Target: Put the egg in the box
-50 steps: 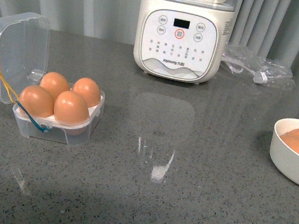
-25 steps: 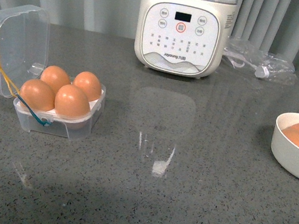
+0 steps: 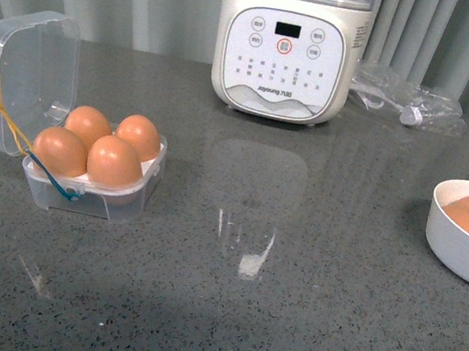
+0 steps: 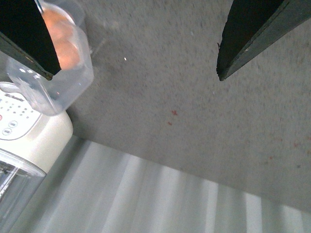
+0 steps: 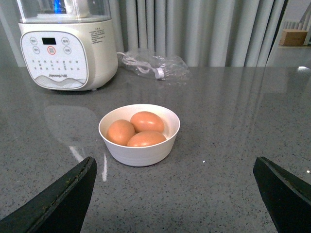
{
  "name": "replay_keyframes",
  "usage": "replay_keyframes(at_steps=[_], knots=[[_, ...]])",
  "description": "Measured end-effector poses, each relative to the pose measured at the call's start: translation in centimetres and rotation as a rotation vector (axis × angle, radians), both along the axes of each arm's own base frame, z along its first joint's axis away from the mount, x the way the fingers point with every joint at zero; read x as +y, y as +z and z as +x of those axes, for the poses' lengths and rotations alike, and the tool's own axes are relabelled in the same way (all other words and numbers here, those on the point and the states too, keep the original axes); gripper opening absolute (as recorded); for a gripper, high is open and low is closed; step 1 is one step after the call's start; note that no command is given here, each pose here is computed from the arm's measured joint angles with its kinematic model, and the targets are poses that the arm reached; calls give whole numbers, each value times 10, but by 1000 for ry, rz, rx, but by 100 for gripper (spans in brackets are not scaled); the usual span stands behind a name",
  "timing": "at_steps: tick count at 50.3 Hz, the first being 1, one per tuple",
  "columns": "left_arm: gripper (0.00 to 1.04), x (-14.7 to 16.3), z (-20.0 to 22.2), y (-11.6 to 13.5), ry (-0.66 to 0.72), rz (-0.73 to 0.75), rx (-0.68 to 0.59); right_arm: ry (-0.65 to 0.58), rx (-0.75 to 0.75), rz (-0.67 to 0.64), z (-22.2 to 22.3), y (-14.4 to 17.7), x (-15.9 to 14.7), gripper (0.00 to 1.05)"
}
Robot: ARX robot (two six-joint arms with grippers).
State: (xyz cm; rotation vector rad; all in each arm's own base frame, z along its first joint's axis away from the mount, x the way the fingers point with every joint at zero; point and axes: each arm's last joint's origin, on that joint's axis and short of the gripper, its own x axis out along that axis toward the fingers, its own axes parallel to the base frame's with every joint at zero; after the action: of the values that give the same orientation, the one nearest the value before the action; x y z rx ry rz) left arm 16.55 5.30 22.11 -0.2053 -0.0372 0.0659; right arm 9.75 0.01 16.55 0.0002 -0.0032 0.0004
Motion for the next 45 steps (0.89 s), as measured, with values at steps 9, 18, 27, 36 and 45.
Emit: replay_keyframes(at_steps=[9, 18, 27, 36, 45], knots=[[98, 4, 45, -5, -29, 124, 0, 0, 0, 0, 0, 0, 0, 98], [98, -4, 75, -20, -5, 337, 33, 0, 0, 0, 0, 0, 0, 98], [98, -30, 93, -24, -15, 493, 72, 0, 0, 0, 0, 0, 0, 98], [98, -66, 84, -12, -221, 395, 25, 0, 0, 0, 0, 0, 0, 98], [98, -69, 77, -1, -215, 274, 11, 0, 0, 0, 0, 0, 0, 98]])
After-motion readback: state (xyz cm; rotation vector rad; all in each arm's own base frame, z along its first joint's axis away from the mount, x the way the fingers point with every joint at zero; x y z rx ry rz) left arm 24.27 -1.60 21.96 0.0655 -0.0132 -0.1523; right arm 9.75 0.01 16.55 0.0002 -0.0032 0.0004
